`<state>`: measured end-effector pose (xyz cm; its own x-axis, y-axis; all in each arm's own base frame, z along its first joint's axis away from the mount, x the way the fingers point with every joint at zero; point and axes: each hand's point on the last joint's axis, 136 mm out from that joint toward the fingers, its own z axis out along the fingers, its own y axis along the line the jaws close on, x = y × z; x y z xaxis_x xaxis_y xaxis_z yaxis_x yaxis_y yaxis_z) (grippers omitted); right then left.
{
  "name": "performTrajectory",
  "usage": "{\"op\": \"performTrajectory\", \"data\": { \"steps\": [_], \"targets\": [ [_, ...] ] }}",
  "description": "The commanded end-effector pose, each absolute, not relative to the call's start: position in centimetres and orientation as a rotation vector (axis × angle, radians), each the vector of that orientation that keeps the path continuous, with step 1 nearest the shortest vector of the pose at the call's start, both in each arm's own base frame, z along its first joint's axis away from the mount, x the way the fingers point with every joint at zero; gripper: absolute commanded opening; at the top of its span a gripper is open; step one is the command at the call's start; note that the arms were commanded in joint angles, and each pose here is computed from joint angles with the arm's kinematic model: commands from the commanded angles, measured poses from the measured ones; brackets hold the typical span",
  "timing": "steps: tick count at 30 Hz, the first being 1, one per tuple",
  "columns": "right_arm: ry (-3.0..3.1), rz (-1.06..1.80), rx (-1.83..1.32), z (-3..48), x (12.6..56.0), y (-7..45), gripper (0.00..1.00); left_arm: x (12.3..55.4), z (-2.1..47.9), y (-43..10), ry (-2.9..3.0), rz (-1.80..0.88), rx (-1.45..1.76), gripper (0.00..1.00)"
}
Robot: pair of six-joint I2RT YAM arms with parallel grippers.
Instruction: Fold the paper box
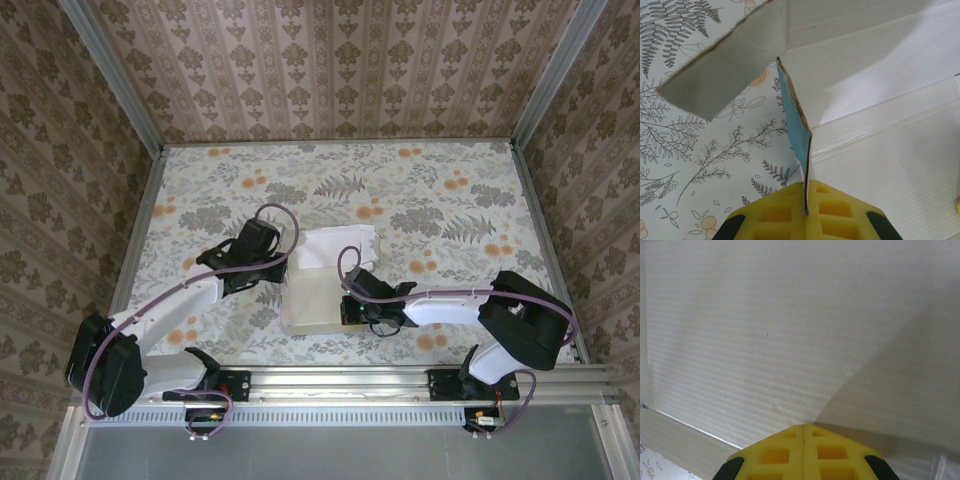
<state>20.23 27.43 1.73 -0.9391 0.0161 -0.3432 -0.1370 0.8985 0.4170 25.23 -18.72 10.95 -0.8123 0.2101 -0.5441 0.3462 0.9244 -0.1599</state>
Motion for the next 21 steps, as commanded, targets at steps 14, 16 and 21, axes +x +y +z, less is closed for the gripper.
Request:
{"op": "performTrajectory", "data": {
  "steps": [14,16,21],
  "targets": [
    [2.593,0.705,-0.261,5.5,19.8,27.6,0.03,20.8,6.3,-16.6,2.685,-0.198,0.523,0.0],
    [2.542,0.706,-0.326,7.7,20.0,27.5,0.05,20.9,6.3,-17.0,2.669,-0.22,0.546,0.01],
    [2.453,0.735,-0.428,13.0,20.4,26.7,0.1,21.3,6.5,-17.8,2.629,-0.252,0.599,0.02]
  ]
}}
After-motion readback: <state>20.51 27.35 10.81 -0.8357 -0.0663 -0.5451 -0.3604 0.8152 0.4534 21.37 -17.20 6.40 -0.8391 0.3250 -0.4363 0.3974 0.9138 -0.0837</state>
